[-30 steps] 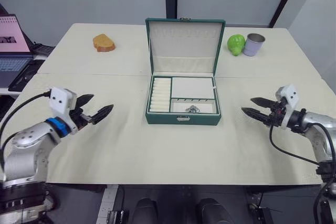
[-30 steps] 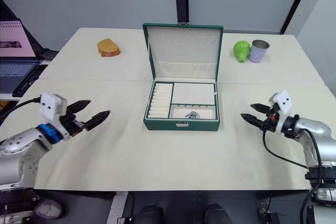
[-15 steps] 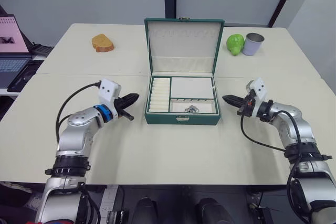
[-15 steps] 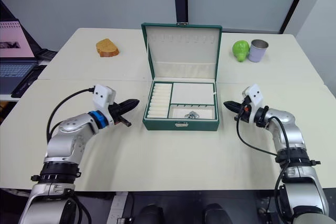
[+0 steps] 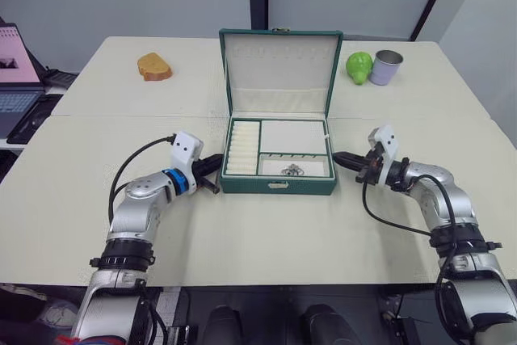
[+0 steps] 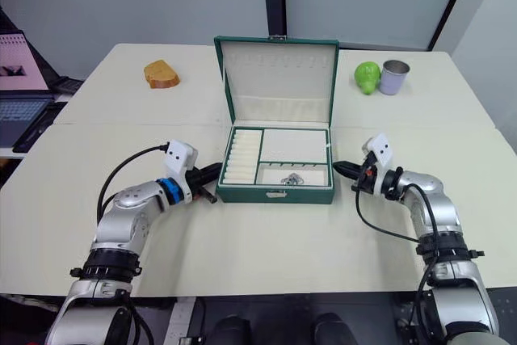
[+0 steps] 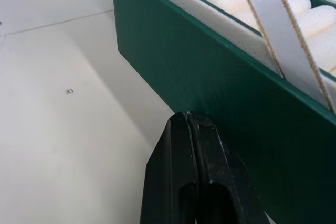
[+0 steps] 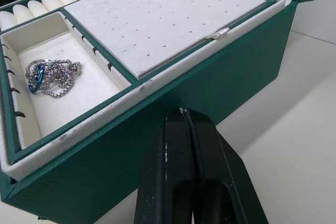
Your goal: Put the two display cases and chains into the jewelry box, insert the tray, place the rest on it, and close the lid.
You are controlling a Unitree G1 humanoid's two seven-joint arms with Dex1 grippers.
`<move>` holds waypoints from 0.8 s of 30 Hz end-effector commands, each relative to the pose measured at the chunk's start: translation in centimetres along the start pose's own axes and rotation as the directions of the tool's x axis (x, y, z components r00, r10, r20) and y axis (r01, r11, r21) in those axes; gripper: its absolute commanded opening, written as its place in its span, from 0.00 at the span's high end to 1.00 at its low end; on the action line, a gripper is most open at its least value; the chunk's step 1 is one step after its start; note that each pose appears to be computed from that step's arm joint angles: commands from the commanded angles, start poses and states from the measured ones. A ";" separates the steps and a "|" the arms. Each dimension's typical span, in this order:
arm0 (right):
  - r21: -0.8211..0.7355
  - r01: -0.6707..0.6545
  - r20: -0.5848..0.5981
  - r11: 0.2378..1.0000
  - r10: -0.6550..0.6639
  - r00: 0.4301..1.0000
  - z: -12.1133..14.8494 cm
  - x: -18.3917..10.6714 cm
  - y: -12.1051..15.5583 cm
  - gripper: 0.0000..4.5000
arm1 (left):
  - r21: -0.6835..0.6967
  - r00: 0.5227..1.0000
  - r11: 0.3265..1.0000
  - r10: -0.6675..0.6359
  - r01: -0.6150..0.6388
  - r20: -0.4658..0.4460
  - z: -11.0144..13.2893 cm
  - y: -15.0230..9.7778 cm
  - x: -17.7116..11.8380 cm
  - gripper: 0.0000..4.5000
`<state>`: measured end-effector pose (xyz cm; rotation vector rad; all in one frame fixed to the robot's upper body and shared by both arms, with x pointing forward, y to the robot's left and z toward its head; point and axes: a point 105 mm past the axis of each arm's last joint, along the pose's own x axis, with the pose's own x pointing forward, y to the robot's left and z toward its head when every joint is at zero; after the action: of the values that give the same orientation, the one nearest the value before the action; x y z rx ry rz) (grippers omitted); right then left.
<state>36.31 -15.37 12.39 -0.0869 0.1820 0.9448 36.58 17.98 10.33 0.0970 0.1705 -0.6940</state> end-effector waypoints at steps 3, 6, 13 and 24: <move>-0.003 -0.141 0.033 0.990 0.141 0.989 1.0 0.5 3.4 1.00 | -0.006 0.986 0.986 -0.165 0.165 0.014 0.7 -3.7 -0.6 1.00; 0.023 -0.155 0.035 0.988 0.154 0.987 0.8 0.5 4.0 1.00 | -0.010 0.985 0.985 -0.173 0.173 -0.002 0.7 -4.1 -1.4 1.00; 0.071 -0.201 0.021 0.977 0.200 0.980 0.0 0.2 6.0 1.00 | -0.039 0.979 0.979 -0.203 0.202 -0.029 0.3 -5.2 -2.9 1.00; 0.105 -0.212 -0.004 0.972 0.214 0.977 -0.8 -0.9 7.8 1.00 | -0.067 0.970 0.971 -0.234 0.230 -0.060 -0.3 -7.3 -4.2 1.00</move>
<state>31.05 -14.52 11.15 0.0015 0.2887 1.0064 29.92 18.61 9.33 0.0687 0.3304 -0.7578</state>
